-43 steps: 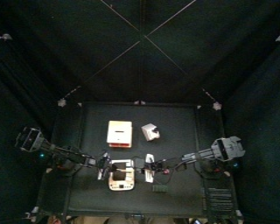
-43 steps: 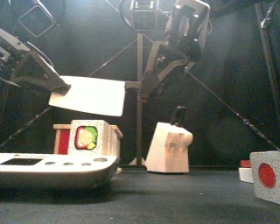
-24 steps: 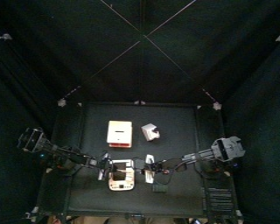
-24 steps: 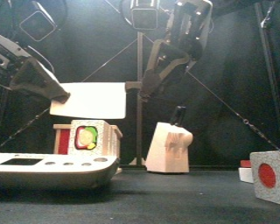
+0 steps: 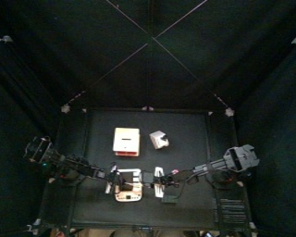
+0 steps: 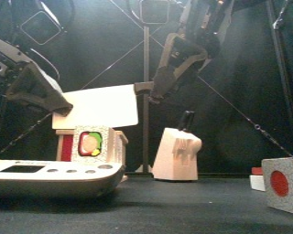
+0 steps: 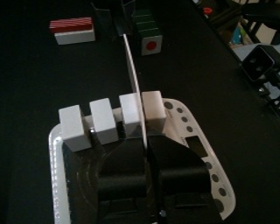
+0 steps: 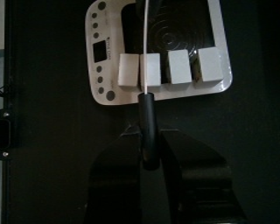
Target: Cut sushi roll
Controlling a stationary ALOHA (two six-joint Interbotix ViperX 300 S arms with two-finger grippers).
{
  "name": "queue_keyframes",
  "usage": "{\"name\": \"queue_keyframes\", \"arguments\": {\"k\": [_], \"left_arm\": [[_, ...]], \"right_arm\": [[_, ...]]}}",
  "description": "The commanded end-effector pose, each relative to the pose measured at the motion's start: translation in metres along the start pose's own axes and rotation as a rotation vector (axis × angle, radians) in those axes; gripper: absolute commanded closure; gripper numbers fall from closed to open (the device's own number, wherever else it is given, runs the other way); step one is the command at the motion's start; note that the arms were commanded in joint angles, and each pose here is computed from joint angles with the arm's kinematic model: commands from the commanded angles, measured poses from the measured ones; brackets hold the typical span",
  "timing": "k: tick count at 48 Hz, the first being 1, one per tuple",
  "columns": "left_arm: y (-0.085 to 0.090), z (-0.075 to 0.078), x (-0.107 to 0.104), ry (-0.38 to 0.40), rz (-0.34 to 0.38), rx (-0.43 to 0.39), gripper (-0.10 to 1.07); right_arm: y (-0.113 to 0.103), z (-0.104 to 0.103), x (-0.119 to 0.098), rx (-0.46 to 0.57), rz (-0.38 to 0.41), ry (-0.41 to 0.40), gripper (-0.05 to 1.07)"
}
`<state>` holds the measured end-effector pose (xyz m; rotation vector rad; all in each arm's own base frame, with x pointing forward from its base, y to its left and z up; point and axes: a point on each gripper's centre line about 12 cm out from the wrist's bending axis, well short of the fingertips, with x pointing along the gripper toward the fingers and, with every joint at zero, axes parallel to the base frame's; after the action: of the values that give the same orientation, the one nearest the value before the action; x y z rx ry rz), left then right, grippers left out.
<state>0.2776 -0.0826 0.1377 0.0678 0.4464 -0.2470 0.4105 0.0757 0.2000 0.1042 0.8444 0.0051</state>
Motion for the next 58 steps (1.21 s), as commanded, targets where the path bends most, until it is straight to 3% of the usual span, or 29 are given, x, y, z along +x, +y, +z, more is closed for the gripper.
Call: {"name": "queue_keyframes", "arguments": {"k": [1,58], "left_arm": [[-0.0044,0.0058,0.002,-0.016,-0.013,0.008,0.74],[-0.0088,0.0021,0.0013,-0.002,-0.027,0.014,0.74]], "right_arm": [[0.0013,0.011,-0.0108,0.002,0.012,-0.044,0.68],[0.0036,0.0043,-0.0019,0.016,0.019,-0.022,0.68]]}}
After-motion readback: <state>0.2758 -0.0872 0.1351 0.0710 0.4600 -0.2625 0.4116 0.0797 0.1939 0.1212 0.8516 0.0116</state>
